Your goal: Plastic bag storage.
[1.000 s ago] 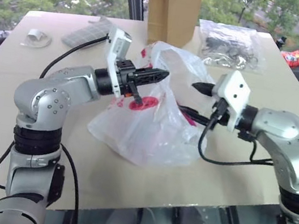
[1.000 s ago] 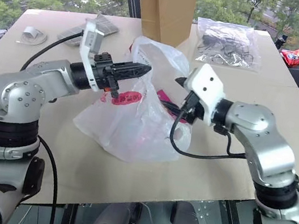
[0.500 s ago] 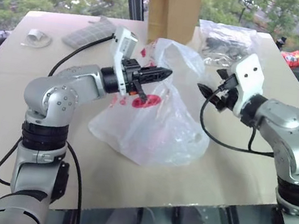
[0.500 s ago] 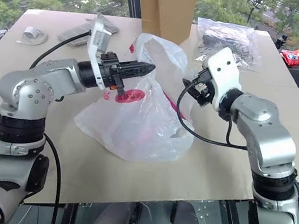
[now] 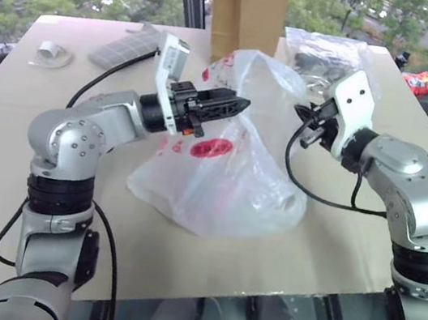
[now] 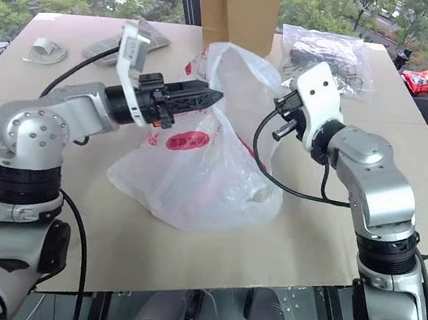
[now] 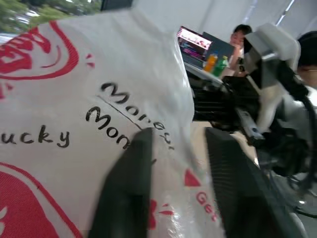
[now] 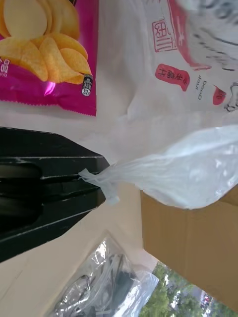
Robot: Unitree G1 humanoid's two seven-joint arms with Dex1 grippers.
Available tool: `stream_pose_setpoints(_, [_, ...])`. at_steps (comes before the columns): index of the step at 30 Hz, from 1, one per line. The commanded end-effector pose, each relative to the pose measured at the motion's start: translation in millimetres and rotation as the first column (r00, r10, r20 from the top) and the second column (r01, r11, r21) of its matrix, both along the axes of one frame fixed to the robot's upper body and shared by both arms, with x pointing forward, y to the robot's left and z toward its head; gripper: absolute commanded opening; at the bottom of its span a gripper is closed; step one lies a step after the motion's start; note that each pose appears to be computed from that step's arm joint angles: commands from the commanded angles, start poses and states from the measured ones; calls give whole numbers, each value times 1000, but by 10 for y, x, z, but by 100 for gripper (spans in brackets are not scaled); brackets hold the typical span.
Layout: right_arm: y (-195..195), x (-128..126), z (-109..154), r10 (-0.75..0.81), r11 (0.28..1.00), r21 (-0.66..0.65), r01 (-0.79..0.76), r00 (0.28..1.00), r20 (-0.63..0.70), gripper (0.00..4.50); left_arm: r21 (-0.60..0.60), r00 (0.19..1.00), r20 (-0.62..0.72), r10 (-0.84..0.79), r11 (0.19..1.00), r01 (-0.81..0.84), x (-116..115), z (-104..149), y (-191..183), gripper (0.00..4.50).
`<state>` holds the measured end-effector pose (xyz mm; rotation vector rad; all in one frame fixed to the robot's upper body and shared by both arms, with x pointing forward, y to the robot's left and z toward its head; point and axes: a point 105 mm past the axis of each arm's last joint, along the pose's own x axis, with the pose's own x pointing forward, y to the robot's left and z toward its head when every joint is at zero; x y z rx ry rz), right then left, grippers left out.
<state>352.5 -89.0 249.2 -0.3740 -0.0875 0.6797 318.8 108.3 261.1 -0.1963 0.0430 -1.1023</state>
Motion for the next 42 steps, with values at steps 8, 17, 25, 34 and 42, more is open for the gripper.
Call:
stream_pose_setpoints(8, [-692,350,287,-300,953,59,296,950,89,0,207,965,-31,-261,943,262,-562,-240,-33,340])
stream_pose_setpoints(17, [-1444,285,-273,-518,854,-59,517,855,-7,0,388,905,-213,-369,818,425,-838,-865,228,340])
stream_pose_setpoints(25, [-1453,-51,-471,-508,861,-78,502,857,-85,0,638,998,12,-66,769,43,25,-1462,165,340])
stream_pose_setpoints(34, [-1101,-376,-491,-415,910,-56,412,900,-130,0,437,950,247,192,853,-286,995,-839,292,340])
stream_pose_setpoints(42, [-808,-381,-455,-344,938,-6,346,930,-131,0,151,999,-19,-28,988,31,89,-386,630,445])
